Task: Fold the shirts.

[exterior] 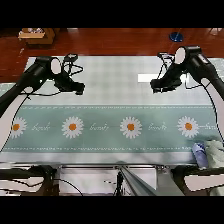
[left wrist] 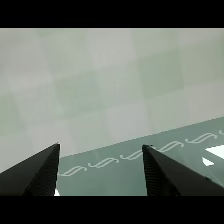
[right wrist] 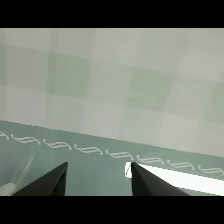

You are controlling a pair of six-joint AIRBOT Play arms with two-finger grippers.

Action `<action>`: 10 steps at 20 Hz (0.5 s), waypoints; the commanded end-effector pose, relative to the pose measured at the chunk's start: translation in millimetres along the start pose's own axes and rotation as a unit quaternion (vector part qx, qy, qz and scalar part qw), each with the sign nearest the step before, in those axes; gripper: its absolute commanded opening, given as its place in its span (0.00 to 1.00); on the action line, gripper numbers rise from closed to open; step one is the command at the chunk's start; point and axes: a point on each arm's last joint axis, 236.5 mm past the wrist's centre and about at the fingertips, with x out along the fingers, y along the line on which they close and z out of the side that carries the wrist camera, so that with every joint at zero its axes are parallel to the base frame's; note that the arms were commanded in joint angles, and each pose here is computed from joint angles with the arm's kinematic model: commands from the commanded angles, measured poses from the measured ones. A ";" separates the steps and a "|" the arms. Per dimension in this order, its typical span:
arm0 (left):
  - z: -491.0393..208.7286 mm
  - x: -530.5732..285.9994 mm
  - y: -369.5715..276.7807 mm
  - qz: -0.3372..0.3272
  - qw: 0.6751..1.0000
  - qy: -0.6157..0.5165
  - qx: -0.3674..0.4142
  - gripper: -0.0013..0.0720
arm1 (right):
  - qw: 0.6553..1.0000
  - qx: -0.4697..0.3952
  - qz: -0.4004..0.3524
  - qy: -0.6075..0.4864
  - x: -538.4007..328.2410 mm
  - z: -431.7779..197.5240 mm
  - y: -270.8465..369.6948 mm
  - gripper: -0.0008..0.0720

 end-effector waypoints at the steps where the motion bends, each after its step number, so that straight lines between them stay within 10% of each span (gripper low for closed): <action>1: -2.7 6.0 1.4 0.002 1.000 0.009 -0.004 0.86 | 1.000 0.005 -0.008 -0.001 0.2 0.5 -1.9 0.66; 10: -3.4 7.9 1.5 0.002 1.000 0.011 -0.004 0.86 | 1.000 0.005 -0.008 -0.001 -0.1 0.6 -2.0 0.66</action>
